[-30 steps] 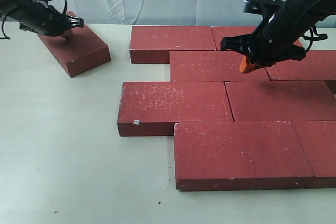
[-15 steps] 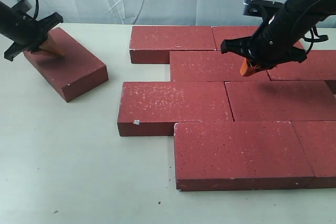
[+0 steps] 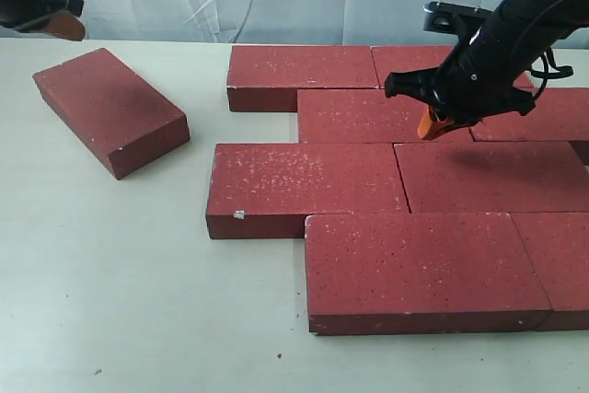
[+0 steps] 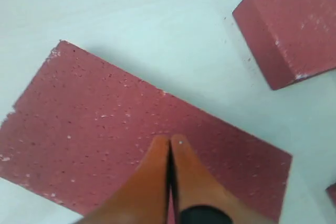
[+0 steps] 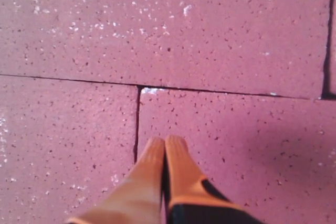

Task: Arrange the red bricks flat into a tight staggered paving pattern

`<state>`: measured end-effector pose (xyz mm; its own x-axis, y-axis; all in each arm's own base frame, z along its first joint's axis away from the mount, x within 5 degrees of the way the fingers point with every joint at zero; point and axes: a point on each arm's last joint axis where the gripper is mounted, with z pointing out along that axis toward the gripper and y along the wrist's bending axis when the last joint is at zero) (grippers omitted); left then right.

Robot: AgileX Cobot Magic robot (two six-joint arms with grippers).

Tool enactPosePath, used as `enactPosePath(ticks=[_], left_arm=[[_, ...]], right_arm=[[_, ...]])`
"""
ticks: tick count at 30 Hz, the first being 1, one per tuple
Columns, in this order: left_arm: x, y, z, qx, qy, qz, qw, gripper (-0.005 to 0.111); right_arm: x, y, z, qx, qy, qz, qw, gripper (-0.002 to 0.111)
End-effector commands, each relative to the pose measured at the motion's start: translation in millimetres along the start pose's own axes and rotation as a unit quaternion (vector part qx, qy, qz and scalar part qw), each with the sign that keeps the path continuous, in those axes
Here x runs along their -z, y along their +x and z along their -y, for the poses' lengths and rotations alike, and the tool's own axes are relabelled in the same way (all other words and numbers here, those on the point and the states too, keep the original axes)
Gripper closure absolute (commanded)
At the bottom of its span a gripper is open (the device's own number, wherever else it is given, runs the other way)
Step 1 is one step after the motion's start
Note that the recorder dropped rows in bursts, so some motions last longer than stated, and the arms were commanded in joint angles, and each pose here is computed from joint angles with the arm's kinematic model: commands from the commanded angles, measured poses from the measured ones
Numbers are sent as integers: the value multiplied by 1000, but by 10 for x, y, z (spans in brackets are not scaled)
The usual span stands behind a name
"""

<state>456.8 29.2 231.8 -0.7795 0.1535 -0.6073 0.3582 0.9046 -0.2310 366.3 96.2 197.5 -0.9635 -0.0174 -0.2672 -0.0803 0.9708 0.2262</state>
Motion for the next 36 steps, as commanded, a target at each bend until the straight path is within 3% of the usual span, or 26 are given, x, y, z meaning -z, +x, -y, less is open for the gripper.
enactPosePath(ticks=[1,7,13,18,23,27,31,36], left_arm=[[-260,134,-183,-88,-38,-25,995,107],[-584,276,-378,-92,-68,-29,993,107],[-763,477,-433,-85,-48,-84,992,107],[-735,573,-462,37,-71,-129,988,107],[-676,727,-460,134,-93,-209,964,107],[-642,791,-394,184,-62,-246,950,107],[-606,828,-222,214,21,-289,933,107],[-606,737,-135,232,69,-255,936,107]], right_arm=[[41,-8,-13,1,-8,5,1000,109],[41,-8,-13,1,-8,5,1000,109],[41,-36,-13,1,-8,20,1000,109],[43,-60,-14,1,-8,34,999,109],[43,-63,-11,14,-7,35,999,109],[43,-63,-11,14,-7,35,999,109],[42,-49,-14,24,-8,28,999,109],[42,-39,-28,45,-15,23,999,109]])
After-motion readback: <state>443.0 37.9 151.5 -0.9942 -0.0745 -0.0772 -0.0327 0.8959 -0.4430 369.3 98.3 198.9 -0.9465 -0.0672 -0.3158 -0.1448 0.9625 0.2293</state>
